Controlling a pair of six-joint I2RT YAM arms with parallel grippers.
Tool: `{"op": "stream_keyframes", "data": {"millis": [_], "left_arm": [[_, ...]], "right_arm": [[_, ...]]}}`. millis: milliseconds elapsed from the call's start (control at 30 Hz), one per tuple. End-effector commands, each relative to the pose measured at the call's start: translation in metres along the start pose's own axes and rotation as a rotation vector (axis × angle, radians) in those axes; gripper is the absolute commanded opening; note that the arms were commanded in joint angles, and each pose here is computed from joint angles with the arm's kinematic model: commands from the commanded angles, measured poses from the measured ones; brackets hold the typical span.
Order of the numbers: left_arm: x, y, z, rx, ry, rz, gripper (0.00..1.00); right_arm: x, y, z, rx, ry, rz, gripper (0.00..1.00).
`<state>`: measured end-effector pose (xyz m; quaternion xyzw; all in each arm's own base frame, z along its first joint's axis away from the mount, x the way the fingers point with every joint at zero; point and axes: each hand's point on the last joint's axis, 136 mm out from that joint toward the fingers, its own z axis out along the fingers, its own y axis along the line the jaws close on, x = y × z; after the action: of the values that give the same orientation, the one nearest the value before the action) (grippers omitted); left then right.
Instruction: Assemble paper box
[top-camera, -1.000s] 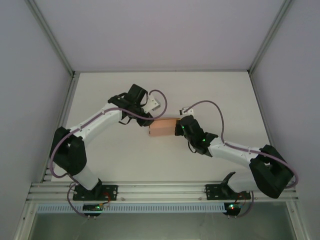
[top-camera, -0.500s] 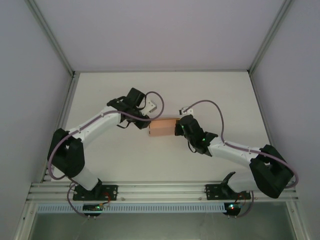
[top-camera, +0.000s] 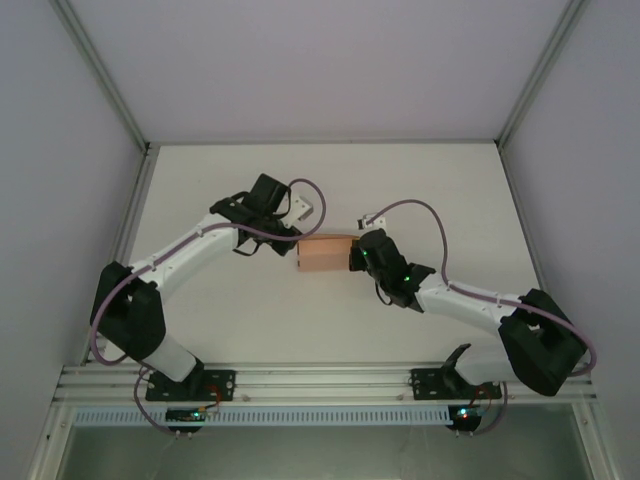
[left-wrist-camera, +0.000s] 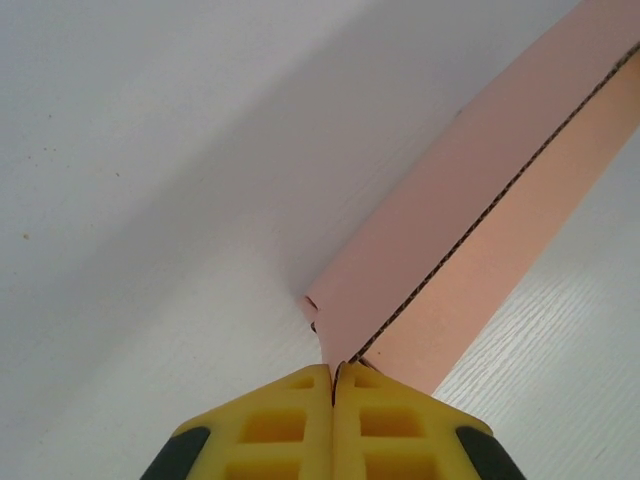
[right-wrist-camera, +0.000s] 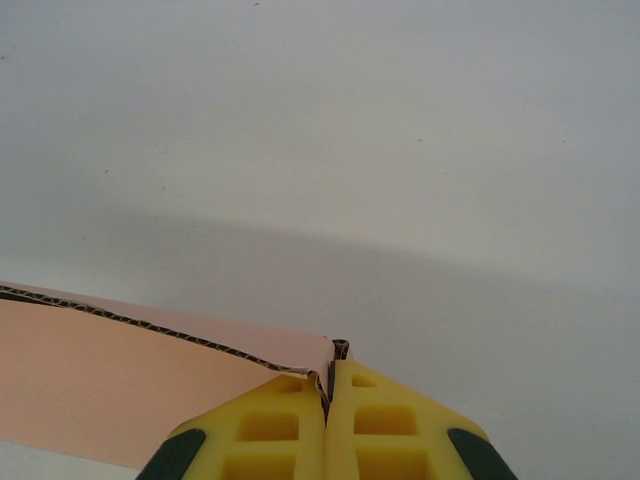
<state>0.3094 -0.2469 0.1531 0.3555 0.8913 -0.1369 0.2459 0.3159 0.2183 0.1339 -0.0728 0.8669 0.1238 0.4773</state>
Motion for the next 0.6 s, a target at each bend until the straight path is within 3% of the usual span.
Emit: {"op": "stream_keyframes", "data": {"millis": [0, 133, 333, 567], "left_arm": [[-0.011, -0.012, 0.0, 0.046, -0.034, -0.053, 0.0], [-0.01, -0.025, 0.004, 0.062, -0.033, -0.203, 0.0], [0.011, -0.014, 0.02, -0.079, 0.001, -0.432, 0.0], [0.01, -0.021, 0.022, -0.042, -0.001, -0.534, 0.0]], "right_arm": [[0.049, -0.014, 0.001, 0.06, 0.174, -0.076, 0.0], [0.049, -0.016, -0.003, 0.1, 0.179, -0.048, 0.0], [0.053, -0.016, -0.007, 0.139, 0.178, -0.005, 0.0], [0.054, -0.015, -0.01, 0.156, 0.186, -0.01, 0.0]]}}
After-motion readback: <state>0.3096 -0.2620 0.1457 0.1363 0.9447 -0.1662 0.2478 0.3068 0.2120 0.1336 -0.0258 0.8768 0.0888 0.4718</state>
